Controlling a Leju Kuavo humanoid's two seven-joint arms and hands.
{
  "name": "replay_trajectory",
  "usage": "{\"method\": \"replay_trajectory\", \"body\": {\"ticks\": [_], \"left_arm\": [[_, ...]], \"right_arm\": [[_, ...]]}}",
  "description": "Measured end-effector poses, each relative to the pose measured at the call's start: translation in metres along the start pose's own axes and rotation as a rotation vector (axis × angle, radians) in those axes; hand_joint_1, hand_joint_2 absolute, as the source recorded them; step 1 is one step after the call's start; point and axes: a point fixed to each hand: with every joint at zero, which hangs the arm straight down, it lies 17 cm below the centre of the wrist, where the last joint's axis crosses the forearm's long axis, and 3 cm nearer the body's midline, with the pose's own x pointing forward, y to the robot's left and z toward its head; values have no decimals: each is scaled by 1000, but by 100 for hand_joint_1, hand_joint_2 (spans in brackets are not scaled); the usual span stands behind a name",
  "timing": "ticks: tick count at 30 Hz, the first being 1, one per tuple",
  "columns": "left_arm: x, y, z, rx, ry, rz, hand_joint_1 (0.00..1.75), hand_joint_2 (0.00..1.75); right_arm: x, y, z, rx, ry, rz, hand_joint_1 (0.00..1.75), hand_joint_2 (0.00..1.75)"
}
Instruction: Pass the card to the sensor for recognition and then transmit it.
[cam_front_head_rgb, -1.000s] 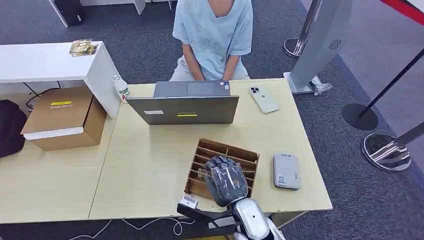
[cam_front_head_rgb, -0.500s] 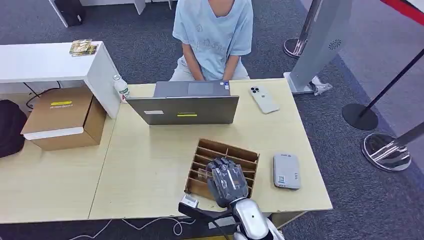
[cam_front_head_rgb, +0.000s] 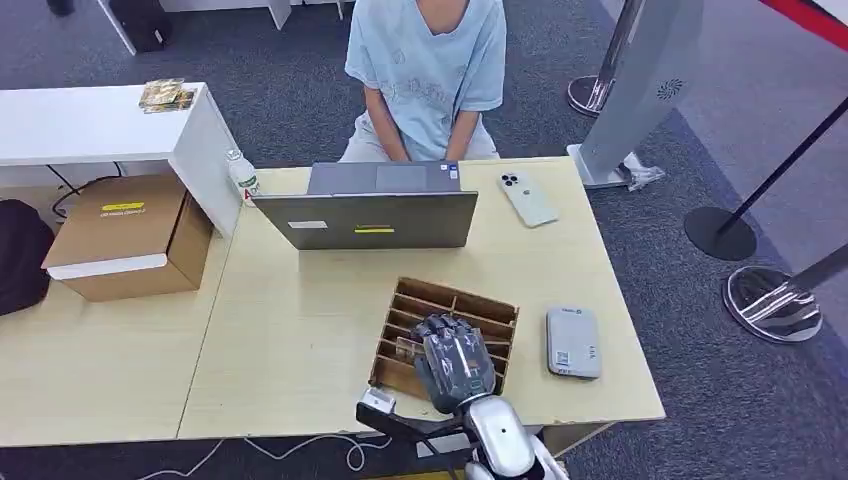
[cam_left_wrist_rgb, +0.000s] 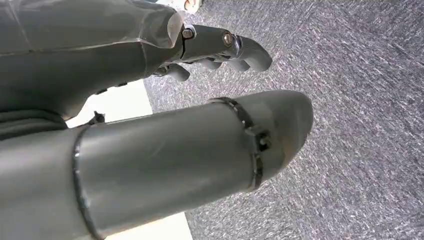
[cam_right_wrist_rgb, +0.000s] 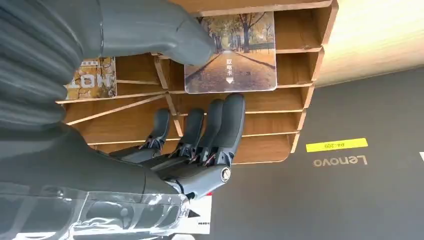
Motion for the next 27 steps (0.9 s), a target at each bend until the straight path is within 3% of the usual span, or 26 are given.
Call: {"method": "replay_trajectory", "body": {"ticks": [6,13,27], "left_arm": [[0,0,0,-2,0,0,0,0],[0,0,0,-3,0,0,0,0],[0,0,0,-3,0,0,0,0]], "right_arm": [[0,0,0,0,2,0,98,175],[1,1,0,6,-2,15,96,175],[0,2,-4,14,-8,30,131,175]]}}
